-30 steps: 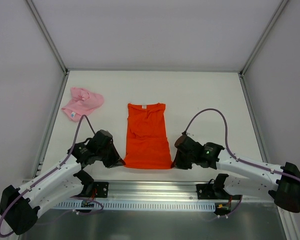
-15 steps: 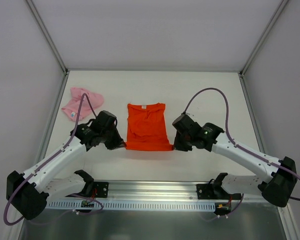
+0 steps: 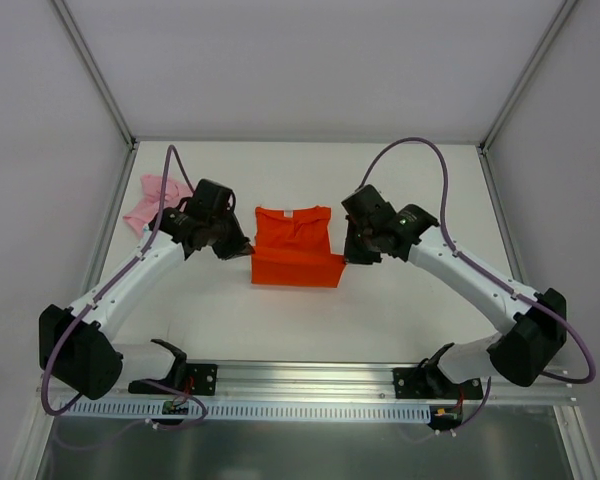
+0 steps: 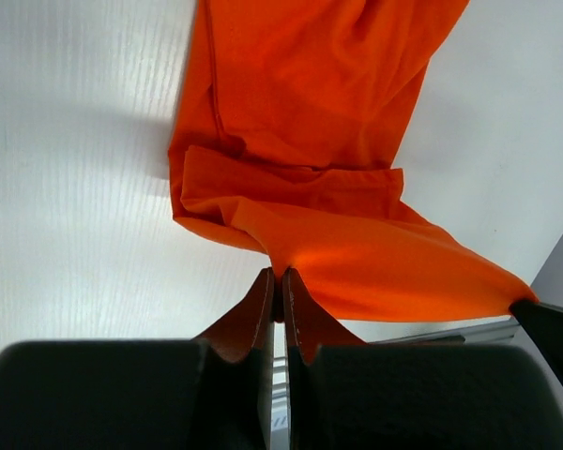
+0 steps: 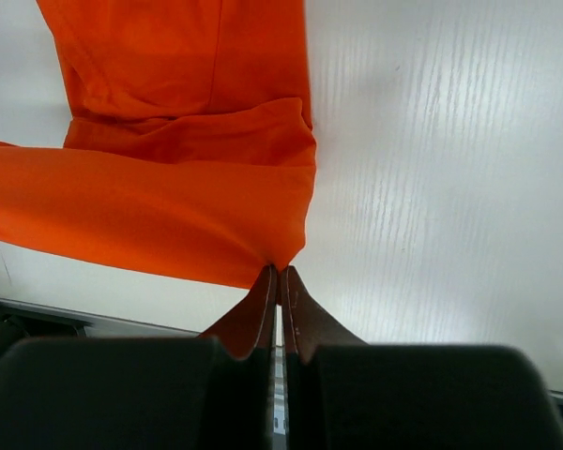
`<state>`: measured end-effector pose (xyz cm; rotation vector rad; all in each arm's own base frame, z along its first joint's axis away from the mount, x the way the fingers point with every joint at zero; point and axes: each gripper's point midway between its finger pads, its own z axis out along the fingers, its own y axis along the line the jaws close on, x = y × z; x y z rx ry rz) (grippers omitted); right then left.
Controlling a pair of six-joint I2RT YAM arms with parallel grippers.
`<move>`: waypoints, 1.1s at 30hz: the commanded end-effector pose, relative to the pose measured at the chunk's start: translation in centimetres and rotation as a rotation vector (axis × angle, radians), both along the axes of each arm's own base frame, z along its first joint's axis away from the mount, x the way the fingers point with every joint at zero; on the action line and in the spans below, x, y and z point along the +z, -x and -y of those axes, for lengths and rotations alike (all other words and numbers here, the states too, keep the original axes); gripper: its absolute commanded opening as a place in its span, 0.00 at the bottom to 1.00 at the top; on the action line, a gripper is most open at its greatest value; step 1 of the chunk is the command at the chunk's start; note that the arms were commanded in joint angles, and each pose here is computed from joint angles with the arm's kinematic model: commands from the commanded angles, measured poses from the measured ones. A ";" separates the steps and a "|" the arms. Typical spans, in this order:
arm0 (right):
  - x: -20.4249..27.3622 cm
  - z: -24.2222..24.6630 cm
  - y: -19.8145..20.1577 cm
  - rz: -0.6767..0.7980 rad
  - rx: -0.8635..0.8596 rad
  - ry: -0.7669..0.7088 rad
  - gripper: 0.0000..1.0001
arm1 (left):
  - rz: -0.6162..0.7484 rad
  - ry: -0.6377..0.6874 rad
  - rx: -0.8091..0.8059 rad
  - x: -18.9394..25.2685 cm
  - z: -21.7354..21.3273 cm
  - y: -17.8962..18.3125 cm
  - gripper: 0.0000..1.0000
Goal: Fold and stack the t-shirts
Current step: Fold the long partially folded tshirt into a neat square
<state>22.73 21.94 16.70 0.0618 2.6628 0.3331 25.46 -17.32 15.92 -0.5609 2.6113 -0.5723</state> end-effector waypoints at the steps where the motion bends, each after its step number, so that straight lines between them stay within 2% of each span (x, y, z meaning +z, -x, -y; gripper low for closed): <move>1: 1.1 2.3 -1.2 0.012 0.015 0.108 0.01 | 0.055 -0.063 0.001 1.3 -1.5 -1.8 0.00; 11: 2.6 0.9 -5.0 0.037 0.048 0.117 0.01 | 0.082 -0.051 0.032 2.4 -2.7 -4.9 0.00; 29: 1.9 -0.6 -11.9 0.056 0.082 0.146 0.01 | 0.082 -0.049 0.003 1.6 -2.5 -10.6 0.00; 33: 0.5 -1.3 -13.6 0.041 0.100 0.138 0.01 | 0.069 -0.042 -0.008 0.7 -2.2 -11.8 0.00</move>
